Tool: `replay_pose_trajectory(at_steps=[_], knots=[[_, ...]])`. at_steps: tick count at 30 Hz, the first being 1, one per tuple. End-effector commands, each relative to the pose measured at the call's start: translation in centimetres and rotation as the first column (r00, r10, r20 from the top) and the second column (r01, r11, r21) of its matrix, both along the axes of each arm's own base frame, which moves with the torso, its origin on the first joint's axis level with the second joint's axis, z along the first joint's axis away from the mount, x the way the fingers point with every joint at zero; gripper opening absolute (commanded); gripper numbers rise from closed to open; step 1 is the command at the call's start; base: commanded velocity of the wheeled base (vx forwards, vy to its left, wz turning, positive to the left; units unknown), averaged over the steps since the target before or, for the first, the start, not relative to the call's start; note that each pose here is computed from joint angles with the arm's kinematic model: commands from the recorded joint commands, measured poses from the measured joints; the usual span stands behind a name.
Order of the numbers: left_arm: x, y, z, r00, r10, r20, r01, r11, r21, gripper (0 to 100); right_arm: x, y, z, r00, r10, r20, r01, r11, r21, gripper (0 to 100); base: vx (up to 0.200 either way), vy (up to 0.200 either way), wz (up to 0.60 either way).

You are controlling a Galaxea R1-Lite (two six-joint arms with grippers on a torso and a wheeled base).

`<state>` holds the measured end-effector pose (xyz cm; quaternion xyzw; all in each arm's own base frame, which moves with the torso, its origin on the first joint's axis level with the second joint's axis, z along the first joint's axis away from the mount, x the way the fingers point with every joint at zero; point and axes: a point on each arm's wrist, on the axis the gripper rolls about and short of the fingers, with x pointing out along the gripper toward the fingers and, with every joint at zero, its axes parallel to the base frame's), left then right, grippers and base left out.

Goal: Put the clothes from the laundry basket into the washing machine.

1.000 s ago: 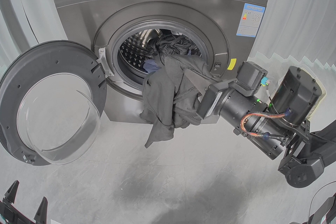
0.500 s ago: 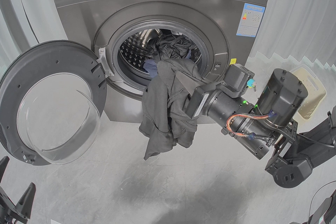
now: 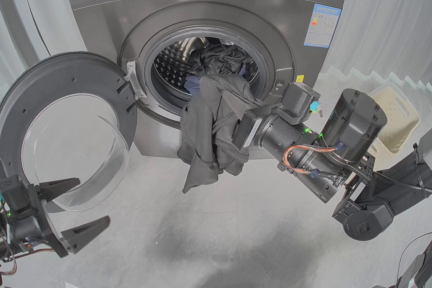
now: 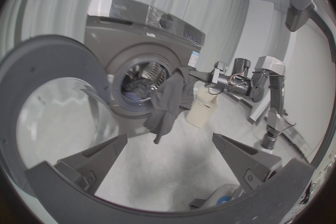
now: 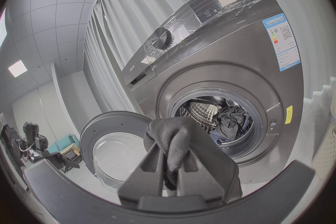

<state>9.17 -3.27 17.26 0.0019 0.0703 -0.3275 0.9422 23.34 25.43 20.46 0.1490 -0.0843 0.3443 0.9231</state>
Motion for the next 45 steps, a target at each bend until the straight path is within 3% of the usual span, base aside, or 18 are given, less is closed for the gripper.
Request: replay_pose_trajectory(at_steps=[1,9,19,26,34,45], knots=[[5.0,-3.1,-1.1,0.981,-0.121,-0.150,0.123,0.992,0.010,100,0.4,0.0,-0.1,1.000,-0.010,0.001,0.010,1.000,0.000,0,0.000,0.000,0.00],[8.7,-4.8,-2.2,0.977,-0.135,-0.162,0.138,0.990,0.004,100,0.4,0.0,-0.1,1.000,-0.010,0.003,0.010,1.000,0.003,0,0.000,0.000,0.00],[11.4,-8.0,-3.5,0.979,-0.151,-0.138,0.152,0.988,-0.008,100,0.4,0.1,-0.1,1.000,-0.009,0.004,0.009,1.000,0.002,0,0.000,0.000,0.00],[13.2,-9.6,-3.7,0.979,-0.162,-0.120,0.157,0.986,-0.053,100,0.3,0.2,-0.1,1.000,-0.006,0.004,0.006,1.000,0.002,0,0.000,0.000,0.00],[14.8,-11.1,-5.1,0.979,-0.160,-0.127,0.155,0.987,-0.050,100,0.3,0.2,-0.1,1.000,-0.006,0.004,0.006,1.000,0.002,0,0.000,0.000,0.00],[18.0,-12.9,-7.1,0.995,-0.087,-0.042,0.083,0.993,-0.083,100,0.1,0.2,-0.3,1.000,0.000,0.000,0.000,1.000,-0.008,0,0.000,0.000,0.00]])
